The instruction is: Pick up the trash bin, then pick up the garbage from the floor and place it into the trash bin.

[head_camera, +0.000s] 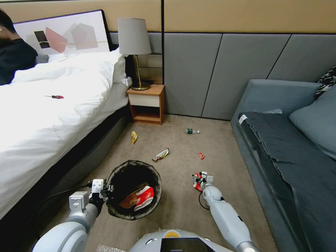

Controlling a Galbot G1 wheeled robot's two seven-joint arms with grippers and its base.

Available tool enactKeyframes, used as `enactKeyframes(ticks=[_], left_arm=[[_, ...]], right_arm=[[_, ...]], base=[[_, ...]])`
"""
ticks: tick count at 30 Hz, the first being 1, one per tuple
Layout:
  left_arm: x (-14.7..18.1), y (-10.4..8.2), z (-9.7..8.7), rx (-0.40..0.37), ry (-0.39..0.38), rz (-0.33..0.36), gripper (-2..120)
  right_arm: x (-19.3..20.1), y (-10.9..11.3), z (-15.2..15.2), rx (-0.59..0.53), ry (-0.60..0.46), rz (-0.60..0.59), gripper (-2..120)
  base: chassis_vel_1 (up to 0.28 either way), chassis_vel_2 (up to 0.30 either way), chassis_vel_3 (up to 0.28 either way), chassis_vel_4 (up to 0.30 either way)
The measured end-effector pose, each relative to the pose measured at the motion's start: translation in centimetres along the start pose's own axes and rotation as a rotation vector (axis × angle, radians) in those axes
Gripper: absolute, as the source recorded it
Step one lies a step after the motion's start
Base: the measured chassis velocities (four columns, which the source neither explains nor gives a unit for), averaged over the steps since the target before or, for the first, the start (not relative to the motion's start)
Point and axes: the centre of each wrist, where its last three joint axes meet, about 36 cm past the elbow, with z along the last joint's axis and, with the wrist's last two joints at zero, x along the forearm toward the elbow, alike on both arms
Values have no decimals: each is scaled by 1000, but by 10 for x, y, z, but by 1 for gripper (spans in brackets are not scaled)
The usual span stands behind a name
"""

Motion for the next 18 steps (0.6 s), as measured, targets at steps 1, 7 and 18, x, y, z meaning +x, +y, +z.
enactKeyframes(ticks=[1, 7, 18], left_arm=[[0, 0, 0, 0, 0, -1, 2], [0, -1, 1, -2, 1, -2, 2], [0, 0, 0, -11, -2, 3, 2]], right_arm=[[-1, 0, 2, 2, 1, 1, 100], [-3, 0, 11, 12, 9, 5, 100], [0, 3, 18, 48, 8, 4, 100]], base=[[0, 0, 0, 0], [0, 0, 0, 0], [0, 0, 0, 0]])
